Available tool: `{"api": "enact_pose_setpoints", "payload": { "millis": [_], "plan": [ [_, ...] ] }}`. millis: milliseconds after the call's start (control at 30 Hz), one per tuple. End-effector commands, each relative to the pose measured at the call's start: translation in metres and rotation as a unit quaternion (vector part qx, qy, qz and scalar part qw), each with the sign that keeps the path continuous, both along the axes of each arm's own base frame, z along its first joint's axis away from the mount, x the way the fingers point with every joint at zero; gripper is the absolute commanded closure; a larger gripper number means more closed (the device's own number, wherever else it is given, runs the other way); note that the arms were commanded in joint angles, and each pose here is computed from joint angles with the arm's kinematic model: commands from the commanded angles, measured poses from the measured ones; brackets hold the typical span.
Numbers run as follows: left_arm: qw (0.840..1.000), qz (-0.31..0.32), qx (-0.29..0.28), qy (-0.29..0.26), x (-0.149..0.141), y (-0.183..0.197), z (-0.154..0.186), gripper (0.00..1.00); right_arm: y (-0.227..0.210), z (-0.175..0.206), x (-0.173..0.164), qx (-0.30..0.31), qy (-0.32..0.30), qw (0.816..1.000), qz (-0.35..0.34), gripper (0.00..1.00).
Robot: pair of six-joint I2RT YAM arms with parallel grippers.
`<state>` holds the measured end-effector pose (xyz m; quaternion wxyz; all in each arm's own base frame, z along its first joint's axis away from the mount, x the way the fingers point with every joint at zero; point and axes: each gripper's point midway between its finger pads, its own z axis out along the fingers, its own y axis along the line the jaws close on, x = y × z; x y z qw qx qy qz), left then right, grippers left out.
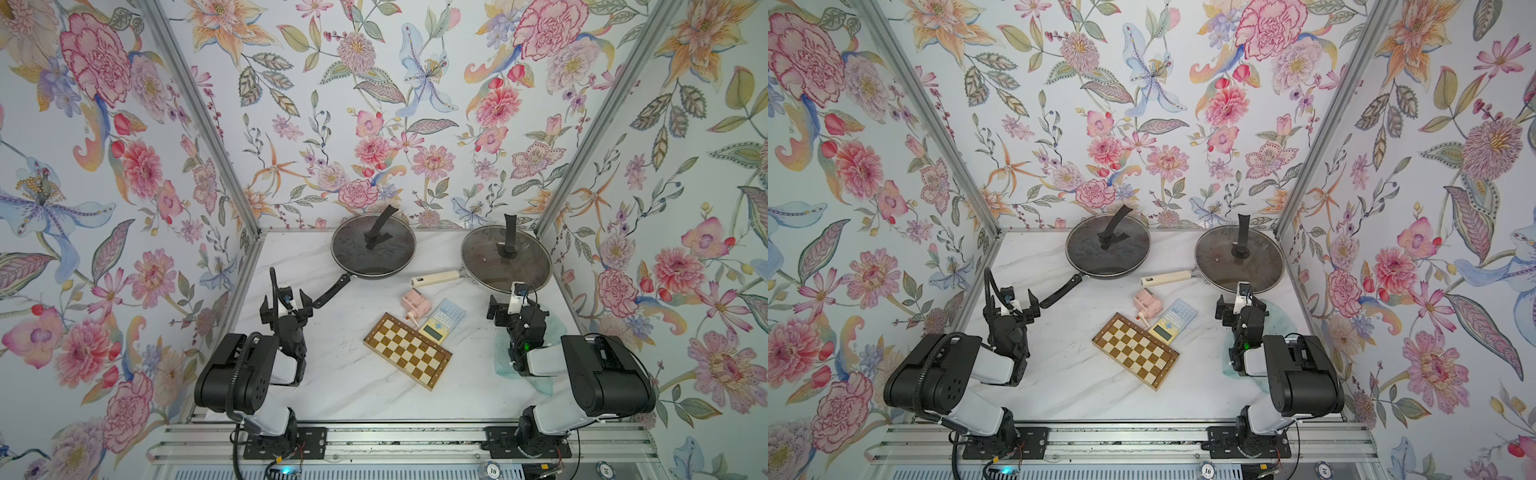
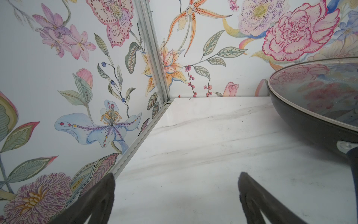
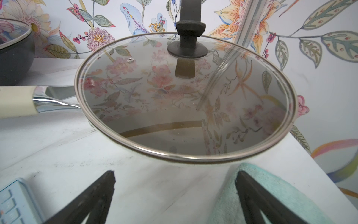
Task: Wipe the pot lid with a cloth
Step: Pick up the pot lid from the cooking pot.
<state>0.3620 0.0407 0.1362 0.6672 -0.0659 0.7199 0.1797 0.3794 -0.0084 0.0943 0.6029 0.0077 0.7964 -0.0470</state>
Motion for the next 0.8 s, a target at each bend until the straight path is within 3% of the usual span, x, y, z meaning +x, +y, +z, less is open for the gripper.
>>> {"api": "enact_pose_setpoints", "payload": {
  "millis": [0,500,633,767],
  "plan": [
    [1.0,-0.006,0.004,-0.009,0.001,-0.002,0.006,0.0,0.002,0.012,0.006,0.009,-0.02,1.0,0.003,0.01],
    [1.0,-0.018,0.011,-0.023,-0.001,-0.007,0.013,0.01,0.001,0.016,0.006,0.007,-0.027,1.0,-0.001,0.01],
    [0.999,-0.04,0.031,-0.018,-0.012,-0.019,0.034,0.01,-0.002,0.039,0.011,0.008,0.014,1.0,-0.021,0.01],
    [0.998,-0.055,-0.004,-0.021,0.003,-0.028,0.089,0.0,0.003,0.085,0.012,0.053,0.044,0.997,-0.019,0.01]
  ]
}}
